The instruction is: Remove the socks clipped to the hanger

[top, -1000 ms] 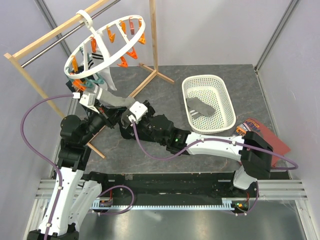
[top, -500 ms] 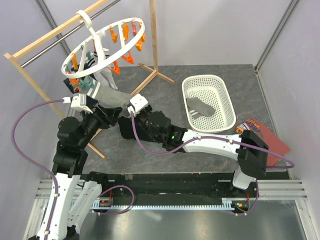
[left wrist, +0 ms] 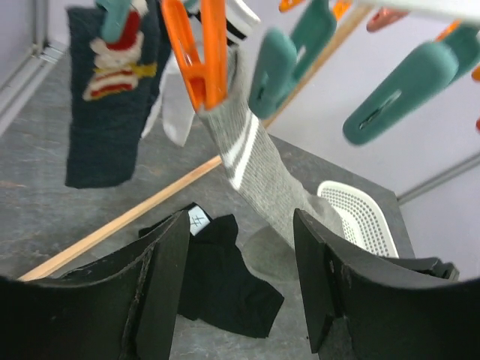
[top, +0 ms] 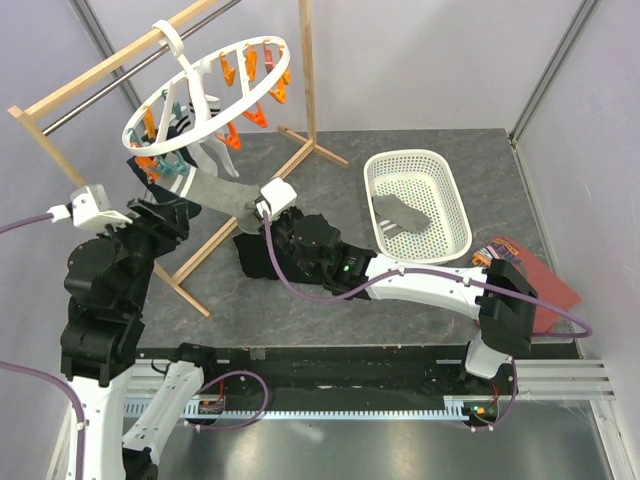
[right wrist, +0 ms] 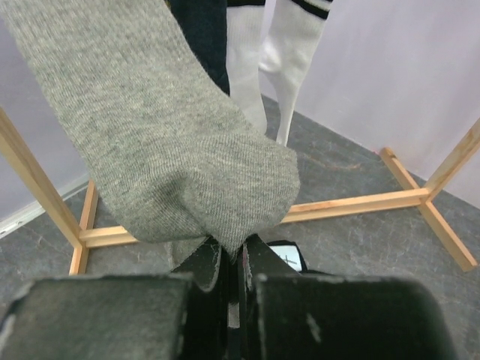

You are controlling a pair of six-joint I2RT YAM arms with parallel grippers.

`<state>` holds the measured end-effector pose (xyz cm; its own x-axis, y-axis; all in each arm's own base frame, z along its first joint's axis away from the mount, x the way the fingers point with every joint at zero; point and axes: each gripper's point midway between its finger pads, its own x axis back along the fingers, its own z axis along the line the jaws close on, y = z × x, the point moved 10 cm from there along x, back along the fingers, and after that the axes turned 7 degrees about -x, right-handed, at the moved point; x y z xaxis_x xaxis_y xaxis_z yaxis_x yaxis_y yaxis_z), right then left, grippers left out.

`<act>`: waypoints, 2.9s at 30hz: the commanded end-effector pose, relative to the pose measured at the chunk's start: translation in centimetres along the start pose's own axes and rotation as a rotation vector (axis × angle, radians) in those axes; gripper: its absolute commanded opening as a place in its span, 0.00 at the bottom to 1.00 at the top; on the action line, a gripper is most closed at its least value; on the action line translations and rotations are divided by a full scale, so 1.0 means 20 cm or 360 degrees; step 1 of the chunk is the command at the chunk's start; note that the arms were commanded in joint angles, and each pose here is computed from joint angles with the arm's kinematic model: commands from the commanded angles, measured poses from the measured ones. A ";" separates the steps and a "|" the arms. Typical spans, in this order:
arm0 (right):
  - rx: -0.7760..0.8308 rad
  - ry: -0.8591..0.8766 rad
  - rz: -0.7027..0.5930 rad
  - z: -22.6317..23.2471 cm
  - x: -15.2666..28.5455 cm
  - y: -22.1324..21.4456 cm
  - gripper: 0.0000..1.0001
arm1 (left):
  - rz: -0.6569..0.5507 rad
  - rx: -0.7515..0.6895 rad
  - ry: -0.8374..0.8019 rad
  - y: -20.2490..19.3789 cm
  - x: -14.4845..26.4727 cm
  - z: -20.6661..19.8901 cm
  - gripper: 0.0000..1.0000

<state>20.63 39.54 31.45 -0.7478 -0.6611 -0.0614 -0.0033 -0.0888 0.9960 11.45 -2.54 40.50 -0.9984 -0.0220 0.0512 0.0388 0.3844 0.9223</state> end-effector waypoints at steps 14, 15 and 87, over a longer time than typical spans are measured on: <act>-0.0303 0.0138 -0.0082 -0.15 0.02 0.17 0.00 | -0.0109 0.0088 0.0103 0.27 0.01 -0.08 0.65; -0.0311 0.0138 -0.0085 -0.15 0.02 0.17 0.00 | -0.0118 0.0093 0.0088 0.29 0.02 -0.09 0.66; -0.0496 0.0327 -0.0081 -0.16 0.12 0.23 0.00 | -0.0276 -0.0006 0.0198 0.29 -0.26 -0.09 0.08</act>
<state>21.65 36.02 33.09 -0.6248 -0.7774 -0.0722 0.2034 -0.2514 0.9463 16.71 -1.95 45.50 -0.9801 -0.1982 -0.0102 -0.0860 0.3780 0.9218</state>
